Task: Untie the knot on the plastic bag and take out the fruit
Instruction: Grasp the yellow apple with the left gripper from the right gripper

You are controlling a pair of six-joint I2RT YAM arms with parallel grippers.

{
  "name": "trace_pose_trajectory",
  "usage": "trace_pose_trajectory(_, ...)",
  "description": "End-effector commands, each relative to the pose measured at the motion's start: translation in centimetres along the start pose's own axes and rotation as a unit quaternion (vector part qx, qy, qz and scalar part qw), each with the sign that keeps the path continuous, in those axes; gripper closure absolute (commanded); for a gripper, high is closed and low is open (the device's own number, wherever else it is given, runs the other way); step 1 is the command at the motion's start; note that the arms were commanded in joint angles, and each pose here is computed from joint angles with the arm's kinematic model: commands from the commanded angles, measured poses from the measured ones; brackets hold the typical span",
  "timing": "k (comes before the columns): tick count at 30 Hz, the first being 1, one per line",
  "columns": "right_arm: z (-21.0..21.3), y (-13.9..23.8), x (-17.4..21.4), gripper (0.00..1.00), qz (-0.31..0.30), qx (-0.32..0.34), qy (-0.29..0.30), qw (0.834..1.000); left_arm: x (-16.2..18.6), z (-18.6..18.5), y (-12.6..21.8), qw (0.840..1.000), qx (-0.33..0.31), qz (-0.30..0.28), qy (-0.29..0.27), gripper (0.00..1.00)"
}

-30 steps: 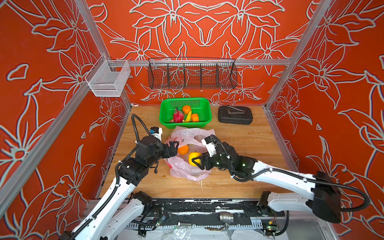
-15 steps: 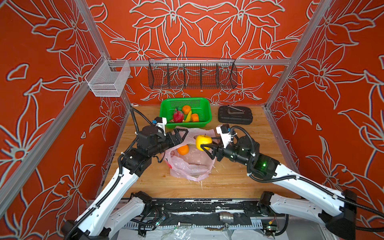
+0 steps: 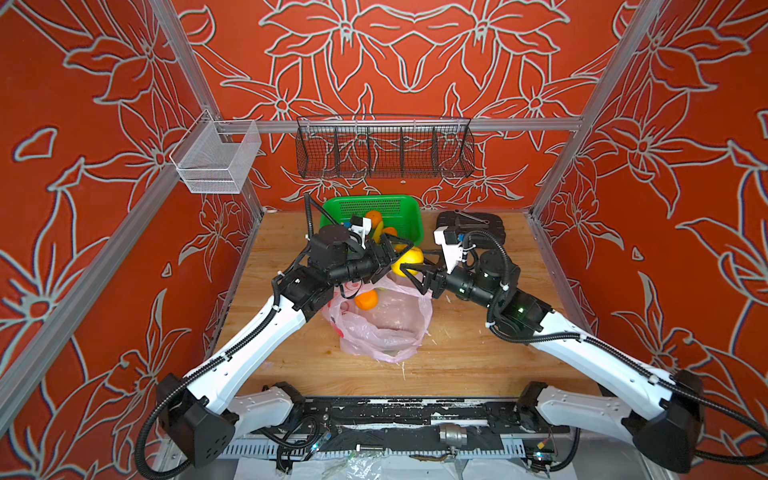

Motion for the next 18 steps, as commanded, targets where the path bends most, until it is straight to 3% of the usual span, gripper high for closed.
trace_pose_trajectory(1, 0.1, 0.2, -2.4, 0.48, -0.039, -0.006, 0.017, 0.999, 0.8, -1.1, -0.6, 1.0, 0.019, 0.021, 0.004, 0.02)
trace_pose_trajectory(2, 0.1, 0.2, -2.5, 0.48, -0.041, -0.008, 0.016, 0.999, 0.9, -1.0, -0.7, 1.0, 0.018, 0.024, 0.003, 0.01)
trace_pose_trajectory(9, 0.1, -0.1, -2.1, 0.44, -0.039, -0.018, 0.01, 0.999, 0.8, -0.3, -0.8, 1.0, 0.006, 0.012, 0.005, 0.25)
trace_pose_trajectory(11, 0.2, 0.0, -1.9, 0.37, -0.039, -0.024, 0.014, 0.999, 0.5, -0.4, -0.7, 1.0, 0.003, 0.0, -0.002, 0.29)
trace_pose_trajectory(14, 0.4, 0.5, -1.6, 0.17, -0.043, -0.027, 0.018, 0.999, -0.1, -0.6, -0.4, 1.0, 0.0, -0.024, -0.013, 0.33)
trace_pose_trajectory(18, 0.2, 1.7, -2.1, 0.03, -0.045, -0.003, 0.016, 0.999, -1.5, -1.1, 0.0, 0.997, -0.009, -0.066, -0.043, 0.36)
Point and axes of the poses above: each gripper's point midway between its finger pads, its own y axis back along the fingers, its own z axis along the line the jaws close on, x = y × z, the point moved 4 cm from there along y, back along the fingers, and after that the axes turned 10 degrees about y, right-handed, at the moved point
